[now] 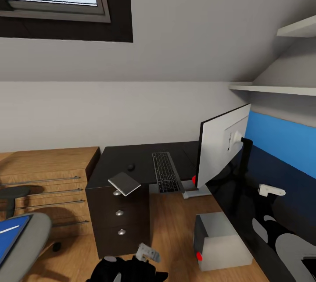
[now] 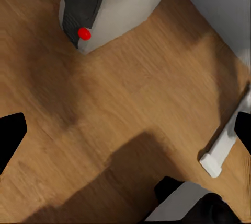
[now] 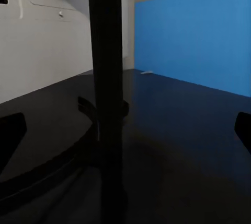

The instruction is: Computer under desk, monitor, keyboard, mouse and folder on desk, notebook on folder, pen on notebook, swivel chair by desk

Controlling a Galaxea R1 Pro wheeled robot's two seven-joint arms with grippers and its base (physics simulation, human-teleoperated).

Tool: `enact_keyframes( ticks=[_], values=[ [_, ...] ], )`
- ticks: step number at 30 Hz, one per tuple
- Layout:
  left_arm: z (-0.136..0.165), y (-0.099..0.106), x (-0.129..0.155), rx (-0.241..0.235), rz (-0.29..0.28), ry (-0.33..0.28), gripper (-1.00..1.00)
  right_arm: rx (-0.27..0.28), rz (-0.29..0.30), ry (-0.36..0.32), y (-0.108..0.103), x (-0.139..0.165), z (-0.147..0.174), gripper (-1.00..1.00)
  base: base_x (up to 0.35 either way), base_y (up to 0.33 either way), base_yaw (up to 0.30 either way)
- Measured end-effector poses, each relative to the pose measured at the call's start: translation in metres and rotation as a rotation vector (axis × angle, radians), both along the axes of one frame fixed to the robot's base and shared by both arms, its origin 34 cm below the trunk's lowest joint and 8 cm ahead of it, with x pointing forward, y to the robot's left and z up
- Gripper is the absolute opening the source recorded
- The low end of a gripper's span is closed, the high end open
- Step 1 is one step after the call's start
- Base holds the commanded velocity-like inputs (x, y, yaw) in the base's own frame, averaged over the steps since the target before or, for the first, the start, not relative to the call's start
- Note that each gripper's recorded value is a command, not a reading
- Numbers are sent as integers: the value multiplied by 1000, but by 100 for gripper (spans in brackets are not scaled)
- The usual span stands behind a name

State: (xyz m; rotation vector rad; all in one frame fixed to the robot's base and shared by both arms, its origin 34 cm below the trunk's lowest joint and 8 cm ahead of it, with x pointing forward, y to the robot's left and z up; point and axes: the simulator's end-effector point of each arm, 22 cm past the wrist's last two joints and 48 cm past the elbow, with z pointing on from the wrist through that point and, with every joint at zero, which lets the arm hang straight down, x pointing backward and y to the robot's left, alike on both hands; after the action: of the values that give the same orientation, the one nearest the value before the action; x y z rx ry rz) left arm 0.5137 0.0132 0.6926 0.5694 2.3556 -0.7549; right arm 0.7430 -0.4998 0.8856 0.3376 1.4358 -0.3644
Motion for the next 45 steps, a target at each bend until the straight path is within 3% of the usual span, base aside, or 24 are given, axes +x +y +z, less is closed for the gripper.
enact_keyframes(
  ticks=[5, 10, 19, 45],
  values=[
    [17, -9, -11, -2, -107, -59, 100, 0, 1, -1, 0, 0, 0, 100, 0, 0, 0],
    [22, -11, -16, 1, -139, -75, 100, -1, 2, -1, 1, 0, 0, 100, 0, 0, 0],
    [24, -11, -18, -1, -149, -79, 100, -3, 4, 1, 2, 1, 0, 100, 10, 0, 0],
    [25, -15, -19, -6, -150, -77, 100, -3, 5, 1, 1, 0, 0, 100, 183, 0, 0]
  ],
)
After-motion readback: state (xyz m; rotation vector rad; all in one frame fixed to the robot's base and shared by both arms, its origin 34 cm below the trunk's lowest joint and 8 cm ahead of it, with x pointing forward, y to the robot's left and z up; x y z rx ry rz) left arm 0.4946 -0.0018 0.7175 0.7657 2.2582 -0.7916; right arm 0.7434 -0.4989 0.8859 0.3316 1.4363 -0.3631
